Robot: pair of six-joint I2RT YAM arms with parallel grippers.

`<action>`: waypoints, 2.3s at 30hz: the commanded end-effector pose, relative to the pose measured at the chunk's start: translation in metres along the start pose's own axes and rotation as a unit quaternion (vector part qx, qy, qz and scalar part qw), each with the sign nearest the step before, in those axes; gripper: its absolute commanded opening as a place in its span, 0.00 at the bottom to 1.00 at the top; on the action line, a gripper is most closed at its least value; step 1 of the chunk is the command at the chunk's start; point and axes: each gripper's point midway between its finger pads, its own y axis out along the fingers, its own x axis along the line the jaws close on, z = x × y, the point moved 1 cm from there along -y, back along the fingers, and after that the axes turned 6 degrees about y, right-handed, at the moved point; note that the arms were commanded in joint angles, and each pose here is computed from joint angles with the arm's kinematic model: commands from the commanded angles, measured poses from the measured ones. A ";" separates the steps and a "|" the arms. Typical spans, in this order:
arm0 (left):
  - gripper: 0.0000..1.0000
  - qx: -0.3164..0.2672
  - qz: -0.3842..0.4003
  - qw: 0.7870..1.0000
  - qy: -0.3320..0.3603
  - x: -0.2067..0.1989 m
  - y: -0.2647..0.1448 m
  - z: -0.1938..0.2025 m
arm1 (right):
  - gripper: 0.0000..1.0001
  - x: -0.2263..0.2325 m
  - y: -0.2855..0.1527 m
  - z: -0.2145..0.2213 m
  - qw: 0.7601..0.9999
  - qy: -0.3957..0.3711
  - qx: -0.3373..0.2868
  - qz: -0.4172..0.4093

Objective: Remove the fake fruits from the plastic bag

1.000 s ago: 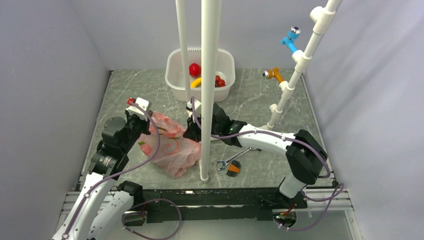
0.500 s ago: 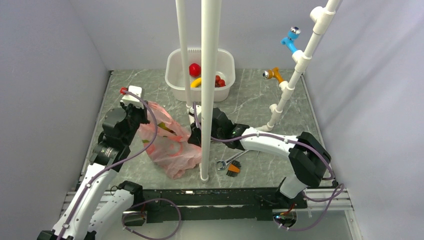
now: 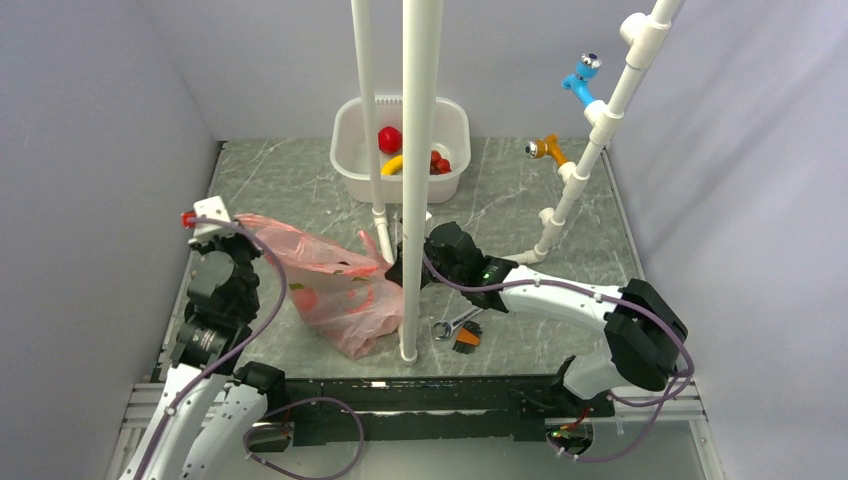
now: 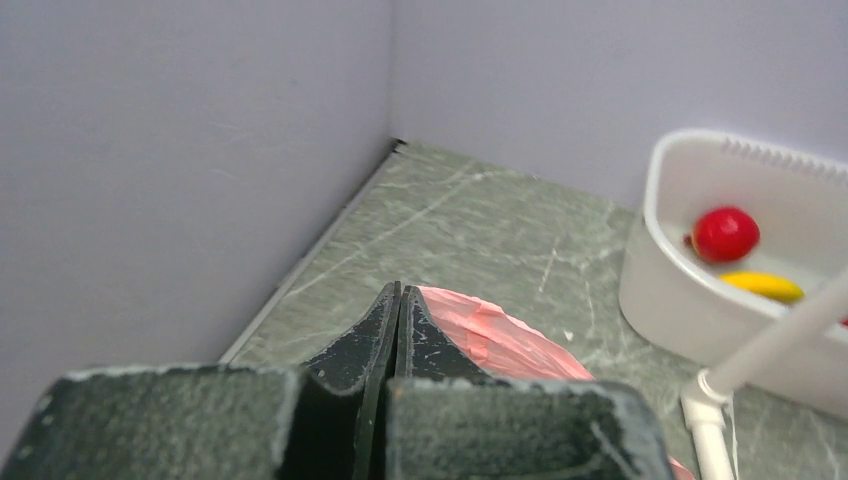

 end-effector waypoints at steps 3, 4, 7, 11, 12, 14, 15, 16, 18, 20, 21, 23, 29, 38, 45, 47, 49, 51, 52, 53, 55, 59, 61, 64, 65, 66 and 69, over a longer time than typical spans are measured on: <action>0.00 -0.020 -0.093 0.995 -0.039 0.036 -0.009 -0.013 | 0.03 0.041 0.029 -0.089 0.994 0.006 -0.067 -0.085; 0.00 -0.020 -0.101 0.994 -0.039 0.040 -0.010 -0.014 | 0.01 0.046 0.033 -0.099 0.993 0.006 -0.070 -0.095; 0.00 -0.025 -0.131 0.990 -0.046 0.053 -0.016 -0.016 | 0.01 0.058 0.043 -0.124 0.990 -0.006 -0.078 -0.115; 0.00 -0.037 -0.153 0.986 -0.057 0.065 -0.022 -0.019 | 0.01 0.071 0.049 -0.156 0.987 -0.025 -0.100 -0.122; 0.00 -0.039 -0.155 0.985 -0.063 0.066 -0.024 -0.019 | 0.01 0.074 0.050 -0.163 0.986 -0.030 -0.105 -0.122; 0.00 -0.039 -0.157 0.984 -0.068 0.068 -0.026 -0.018 | 0.01 0.077 0.050 -0.174 0.986 -0.042 -0.111 -0.121; 0.00 -0.035 -0.158 0.984 -0.080 0.069 -0.028 -0.018 | 0.01 0.080 0.049 -0.178 0.985 -0.044 -0.113 -0.123; 0.00 -0.025 -0.157 0.983 -0.093 0.069 -0.031 -0.015 | 0.02 0.081 0.048 -0.179 0.985 -0.044 -0.111 -0.125; 0.00 0.023 -0.151 0.982 -0.107 0.072 -0.043 0.001 | 0.09 0.082 0.046 -0.173 0.986 -0.041 -0.100 -0.130; 0.00 0.066 -0.138 0.977 -0.149 0.075 -0.062 0.013 | 0.22 0.078 0.044 -0.152 0.988 -0.025 -0.077 -0.131; 0.00 0.084 -0.127 0.974 -0.167 0.076 -0.071 0.019 | 0.29 0.075 0.043 -0.138 0.989 -0.014 -0.063 -0.134; 0.00 0.125 -0.086 0.970 -0.192 0.071 -0.092 0.035 | 0.38 0.069 0.038 -0.107 0.991 0.008 -0.028 -0.133; 0.34 0.155 0.105 0.933 -0.308 0.032 -0.146 0.051 | 0.65 0.065 0.007 -0.055 0.992 0.031 0.034 -0.119; 0.99 0.220 0.235 0.932 -0.165 0.009 -0.170 0.012 | 0.91 0.066 -0.016 -0.067 0.995 0.024 0.019 -0.090; 0.99 0.260 0.319 0.911 -0.010 -0.004 -0.172 -0.014 | 0.96 0.071 -0.020 -0.087 0.997 0.043 0.018 -0.061; 0.99 0.291 0.334 0.896 0.021 -0.011 -0.170 -0.008 | 0.97 0.080 -0.023 -0.093 0.996 0.040 0.004 -0.079; 0.99 0.314 0.338 0.886 0.051 -0.014 -0.165 0.003 | 0.97 0.089 -0.025 -0.098 0.994 0.027 -0.007 -0.102; 0.99 0.320 0.337 0.883 0.064 -0.014 -0.162 0.011 | 0.98 0.098 -0.025 -0.100 0.993 0.009 -0.008 -0.120; 0.99 0.317 0.344 0.882 0.064 -0.016 -0.163 0.011 | 0.98 0.104 -0.027 -0.103 0.991 -0.007 -0.013 -0.136; 0.99 0.314 0.355 0.878 0.063 -0.019 -0.165 0.012 | 0.98 0.111 -0.028 -0.105 0.987 -0.022 -0.021 -0.157; 0.99 0.315 0.365 0.874 0.060 -0.022 -0.167 0.017 | 0.99 0.125 -0.032 -0.107 0.977 -0.049 -0.035 -0.204; 0.99 0.311 0.325 0.892 0.041 -0.011 -0.166 0.022 | 0.99 0.145 -0.030 -0.104 0.960 -0.096 -0.040 -0.259; 0.99 0.286 0.326 0.901 0.023 -0.010 -0.167 0.016 | 0.99 0.153 -0.025 -0.100 0.955 -0.108 -0.031 -0.273; 0.95 0.258 0.329 0.908 0.004 -0.012 -0.166 0.012 | 0.99 0.164 -0.016 -0.091 0.946 -0.119 -0.024 -0.299; 0.93 0.257 0.328 0.909 -0.001 -0.013 -0.165 0.013 | 0.99 0.168 -0.015 -0.090 0.943 -0.120 -0.025 -0.308; 0.89 0.261 0.328 0.908 -0.004 -0.015 -0.164 0.016 | 0.99 0.173 -0.012 -0.087 0.941 -0.121 -0.024 -0.316; 0.79 0.286 0.336 0.897 -0.001 -0.022 -0.164 0.028 | 0.99 0.182 -0.007 -0.082 0.939 -0.119 -0.020 -0.323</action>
